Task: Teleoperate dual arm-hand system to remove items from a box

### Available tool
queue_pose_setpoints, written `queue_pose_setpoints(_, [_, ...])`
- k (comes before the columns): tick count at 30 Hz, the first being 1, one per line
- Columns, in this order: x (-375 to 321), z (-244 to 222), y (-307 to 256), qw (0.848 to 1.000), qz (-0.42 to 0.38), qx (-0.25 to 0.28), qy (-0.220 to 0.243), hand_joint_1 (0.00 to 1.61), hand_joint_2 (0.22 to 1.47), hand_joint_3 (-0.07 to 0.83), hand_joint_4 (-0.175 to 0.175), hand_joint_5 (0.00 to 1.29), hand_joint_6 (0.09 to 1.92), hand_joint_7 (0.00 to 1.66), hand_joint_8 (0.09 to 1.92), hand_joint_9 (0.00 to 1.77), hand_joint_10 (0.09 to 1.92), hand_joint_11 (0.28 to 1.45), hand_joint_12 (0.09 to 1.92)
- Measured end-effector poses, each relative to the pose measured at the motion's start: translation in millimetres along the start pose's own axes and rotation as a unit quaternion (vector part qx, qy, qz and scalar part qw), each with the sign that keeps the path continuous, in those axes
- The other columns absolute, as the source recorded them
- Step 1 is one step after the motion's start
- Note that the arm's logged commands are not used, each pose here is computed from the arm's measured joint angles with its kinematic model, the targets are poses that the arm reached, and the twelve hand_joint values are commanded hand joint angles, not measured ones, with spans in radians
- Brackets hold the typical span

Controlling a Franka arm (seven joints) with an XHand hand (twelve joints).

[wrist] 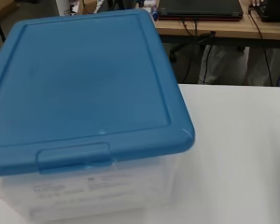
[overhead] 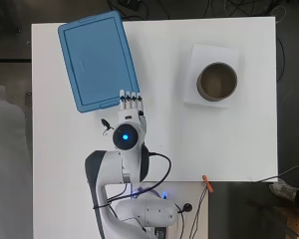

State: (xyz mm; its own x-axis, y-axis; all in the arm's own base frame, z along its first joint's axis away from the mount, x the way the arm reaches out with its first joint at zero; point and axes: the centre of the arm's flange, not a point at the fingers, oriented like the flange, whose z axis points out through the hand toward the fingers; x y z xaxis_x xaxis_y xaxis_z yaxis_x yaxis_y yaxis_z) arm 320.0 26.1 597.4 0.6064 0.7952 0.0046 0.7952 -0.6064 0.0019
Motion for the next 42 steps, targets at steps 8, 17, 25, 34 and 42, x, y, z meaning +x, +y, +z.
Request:
queue_pose_setpoints(8, [54, -20, -21, 0.998, -0.056, 0.006, 0.01, 0.0, 0.92, -0.005, -0.105, 0.14, 0.09, 0.35, 0.09, 0.46, 0.09, 0.47, 0.09])
queue_pose_setpoints(17, [87, 51, -35, 0.994, -0.091, 0.023, -0.064, 0.01, 0.95, 0.005, -0.065, 0.21, 0.09, 0.3, 0.09, 0.34, 0.09, 0.43, 0.09])
queue_pose_setpoints(25, [72, 145, -59, 0.996, -0.086, -0.007, -0.035, 0.03, 1.01, 0.012, -0.078, 0.12, 0.09, 0.1, 0.09, 0.2, 0.09, 0.4, 0.09])
queue_pose_setpoints(34, [22, 231, -84, 0.996, -0.067, -0.055, 0.027, 0.2, 0.98, -0.007, -0.129, 0.03, 0.09, 0.01, 0.09, 0.16, 0.09, 0.36, 0.09])
queue_pose_setpoints(42, [72, 195, -77, 0.995, -0.056, -0.077, -0.005, 0.21, 1.01, 0.0, -0.095, 0.09, 0.09, 0.14, 0.09, 0.24, 0.09, 0.38, 0.09])
